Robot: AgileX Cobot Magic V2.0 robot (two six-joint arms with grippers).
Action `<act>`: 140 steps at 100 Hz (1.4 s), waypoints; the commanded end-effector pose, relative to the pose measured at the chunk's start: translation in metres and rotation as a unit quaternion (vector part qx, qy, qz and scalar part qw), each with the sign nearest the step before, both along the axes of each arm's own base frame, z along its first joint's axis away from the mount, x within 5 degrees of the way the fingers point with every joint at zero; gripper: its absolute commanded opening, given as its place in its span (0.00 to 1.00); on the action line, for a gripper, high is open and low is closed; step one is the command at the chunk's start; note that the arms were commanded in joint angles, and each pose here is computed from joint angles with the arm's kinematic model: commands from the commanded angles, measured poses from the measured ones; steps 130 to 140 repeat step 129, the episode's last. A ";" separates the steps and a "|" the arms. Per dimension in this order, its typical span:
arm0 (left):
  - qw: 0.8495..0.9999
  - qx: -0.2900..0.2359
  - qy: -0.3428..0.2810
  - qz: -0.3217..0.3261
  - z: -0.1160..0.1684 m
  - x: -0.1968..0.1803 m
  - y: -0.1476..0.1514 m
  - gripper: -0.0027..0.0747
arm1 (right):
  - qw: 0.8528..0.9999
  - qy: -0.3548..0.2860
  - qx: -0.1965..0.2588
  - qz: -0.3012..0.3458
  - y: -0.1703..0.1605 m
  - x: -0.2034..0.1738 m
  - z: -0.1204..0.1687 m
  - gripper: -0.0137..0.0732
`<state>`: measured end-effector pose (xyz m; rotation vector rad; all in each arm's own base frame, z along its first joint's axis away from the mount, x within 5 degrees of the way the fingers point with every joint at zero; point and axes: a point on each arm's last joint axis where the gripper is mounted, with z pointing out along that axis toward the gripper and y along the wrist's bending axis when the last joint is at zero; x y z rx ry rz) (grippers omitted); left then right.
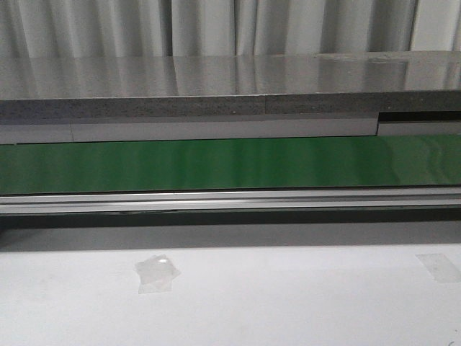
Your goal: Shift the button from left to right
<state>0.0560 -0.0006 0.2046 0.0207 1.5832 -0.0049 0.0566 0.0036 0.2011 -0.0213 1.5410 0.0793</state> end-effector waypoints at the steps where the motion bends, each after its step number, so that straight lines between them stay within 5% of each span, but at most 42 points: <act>1: 0.998 -0.009 -0.061 -0.007 0.007 -0.003 -0.001 0.01 | 0.998 -0.057 0.000 0.001 0.000 -0.003 0.013 0.08; 140: 0.997 -0.009 -0.080 -0.010 0.002 -0.002 -0.002 0.01 | 0.998 -0.057 0.000 0.001 0.000 -0.003 0.013 0.08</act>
